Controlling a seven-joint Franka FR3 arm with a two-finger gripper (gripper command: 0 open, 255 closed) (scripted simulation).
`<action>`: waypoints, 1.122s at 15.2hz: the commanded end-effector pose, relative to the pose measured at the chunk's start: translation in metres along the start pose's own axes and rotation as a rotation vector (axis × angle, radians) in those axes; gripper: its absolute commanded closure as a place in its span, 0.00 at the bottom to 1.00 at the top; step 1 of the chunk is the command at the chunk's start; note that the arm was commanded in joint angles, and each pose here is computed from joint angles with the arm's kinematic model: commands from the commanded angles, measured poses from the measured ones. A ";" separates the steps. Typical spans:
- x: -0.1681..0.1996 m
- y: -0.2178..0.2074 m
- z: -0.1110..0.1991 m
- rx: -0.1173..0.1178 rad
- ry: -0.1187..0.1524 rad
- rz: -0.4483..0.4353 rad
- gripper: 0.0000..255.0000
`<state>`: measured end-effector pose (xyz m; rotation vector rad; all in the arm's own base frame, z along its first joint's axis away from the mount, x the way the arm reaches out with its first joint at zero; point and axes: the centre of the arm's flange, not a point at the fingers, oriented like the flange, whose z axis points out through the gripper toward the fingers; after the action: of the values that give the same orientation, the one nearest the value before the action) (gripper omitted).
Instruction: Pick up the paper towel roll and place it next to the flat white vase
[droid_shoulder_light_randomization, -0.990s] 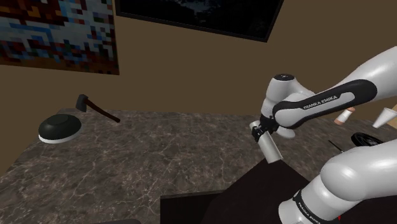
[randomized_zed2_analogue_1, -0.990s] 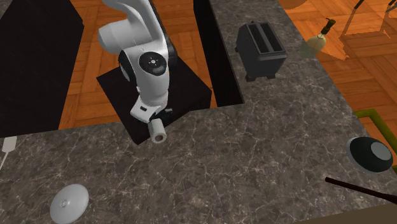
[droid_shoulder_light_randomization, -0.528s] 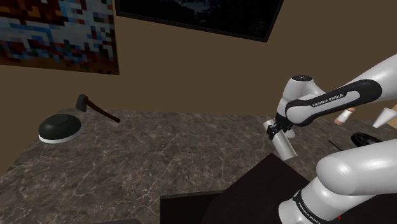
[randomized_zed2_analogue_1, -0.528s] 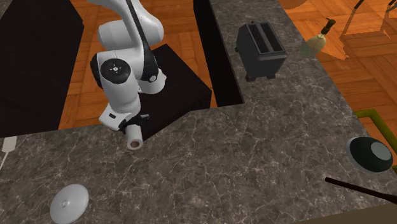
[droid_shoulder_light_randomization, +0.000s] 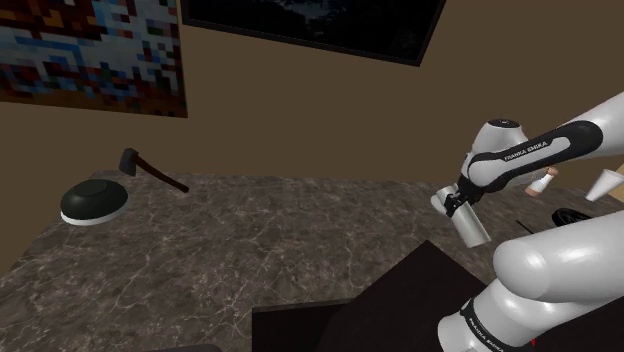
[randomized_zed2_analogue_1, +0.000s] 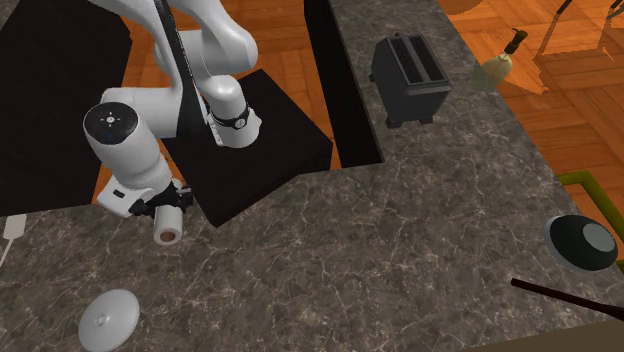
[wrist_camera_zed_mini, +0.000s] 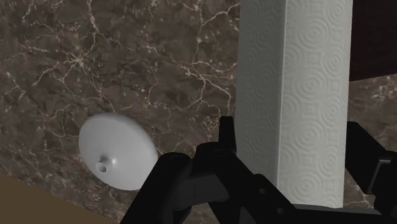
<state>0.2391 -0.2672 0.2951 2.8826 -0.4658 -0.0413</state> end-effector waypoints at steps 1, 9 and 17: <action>-0.003 0.030 0.006 -0.001 0.000 -0.002 1.00; -0.011 0.133 0.027 -0.001 0.000 -0.002 1.00; -0.019 0.236 0.049 -0.001 0.000 -0.002 1.00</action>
<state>0.1490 -0.4774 0.3007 2.8809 -0.4654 -0.0466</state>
